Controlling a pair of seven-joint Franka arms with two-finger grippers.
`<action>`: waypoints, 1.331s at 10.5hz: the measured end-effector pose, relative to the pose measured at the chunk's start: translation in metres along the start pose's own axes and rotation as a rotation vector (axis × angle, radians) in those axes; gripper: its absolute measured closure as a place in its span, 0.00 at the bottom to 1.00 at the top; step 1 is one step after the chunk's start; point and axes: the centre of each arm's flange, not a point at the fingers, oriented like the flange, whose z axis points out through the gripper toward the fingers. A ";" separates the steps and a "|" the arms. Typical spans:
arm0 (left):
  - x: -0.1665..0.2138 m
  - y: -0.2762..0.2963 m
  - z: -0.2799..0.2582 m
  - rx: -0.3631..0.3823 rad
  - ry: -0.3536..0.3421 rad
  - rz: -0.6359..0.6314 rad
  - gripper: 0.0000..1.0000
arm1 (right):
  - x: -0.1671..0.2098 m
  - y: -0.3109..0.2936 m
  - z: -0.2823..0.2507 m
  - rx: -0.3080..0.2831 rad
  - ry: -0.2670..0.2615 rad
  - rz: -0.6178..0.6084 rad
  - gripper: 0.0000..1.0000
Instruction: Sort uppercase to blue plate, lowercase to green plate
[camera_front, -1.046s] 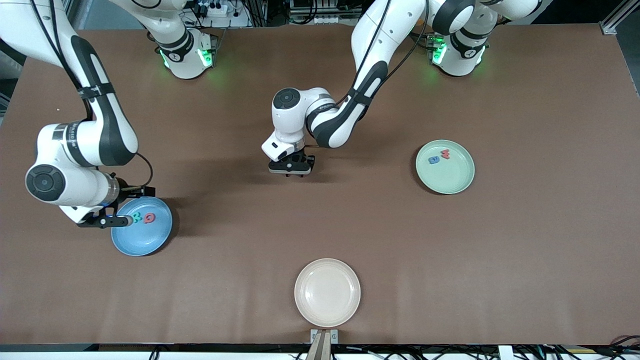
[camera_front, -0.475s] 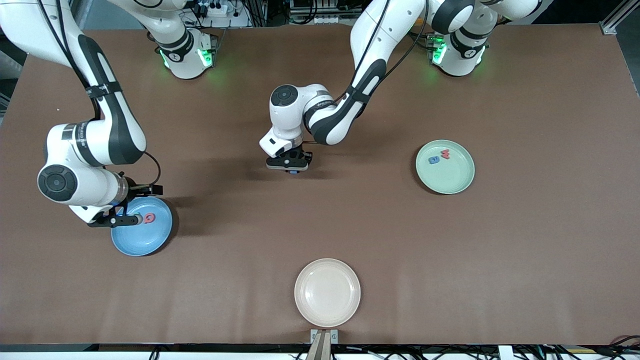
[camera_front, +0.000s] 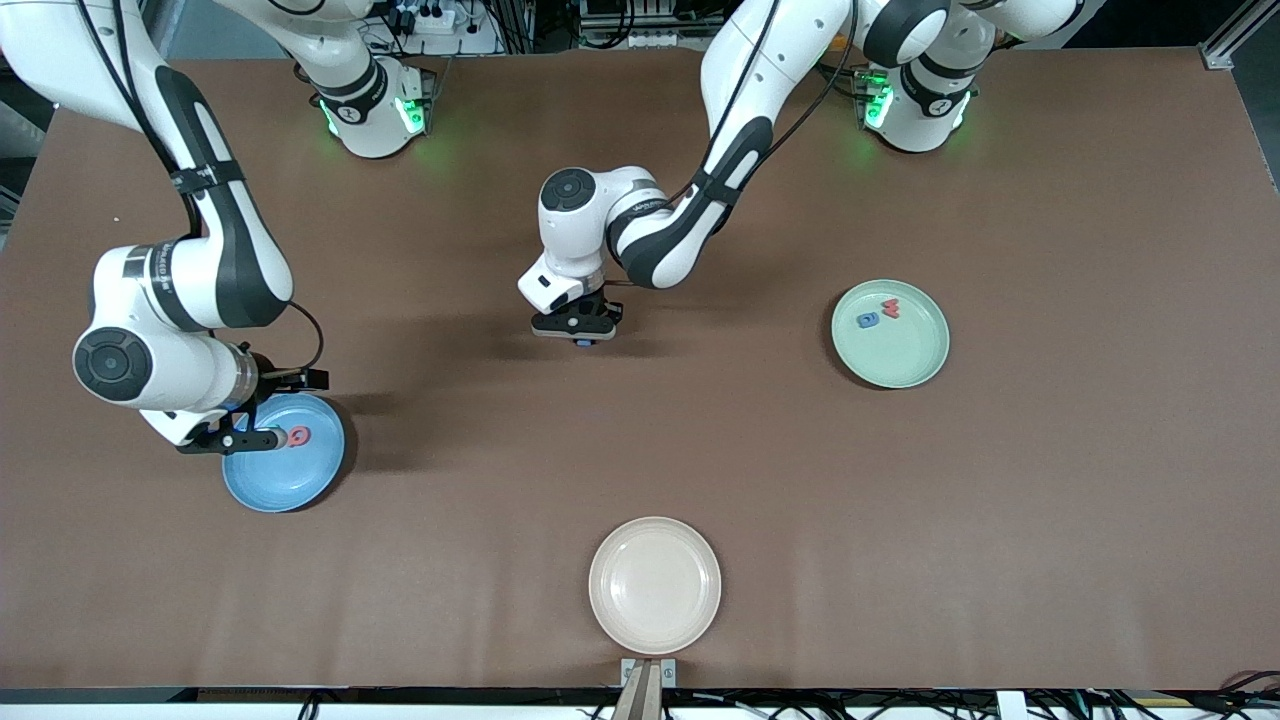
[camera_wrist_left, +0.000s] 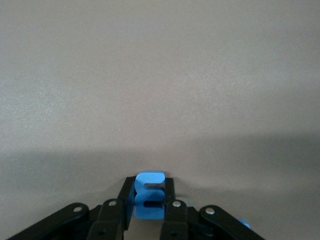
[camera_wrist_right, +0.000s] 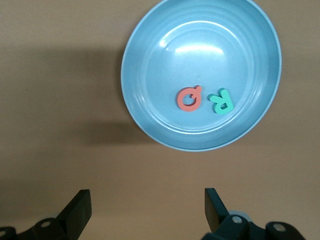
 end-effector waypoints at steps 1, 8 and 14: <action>0.002 -0.002 0.000 0.002 -0.007 -0.002 0.73 | 0.000 -0.005 -0.002 0.002 0.003 -0.005 0.00; 0.101 -0.093 -0.058 0.027 -0.199 0.051 0.73 | -0.005 -0.072 -0.005 0.054 -0.003 0.030 0.00; 0.133 -0.255 -0.069 0.016 -0.343 0.191 0.73 | -0.042 -0.223 0.000 0.061 -0.003 0.137 0.00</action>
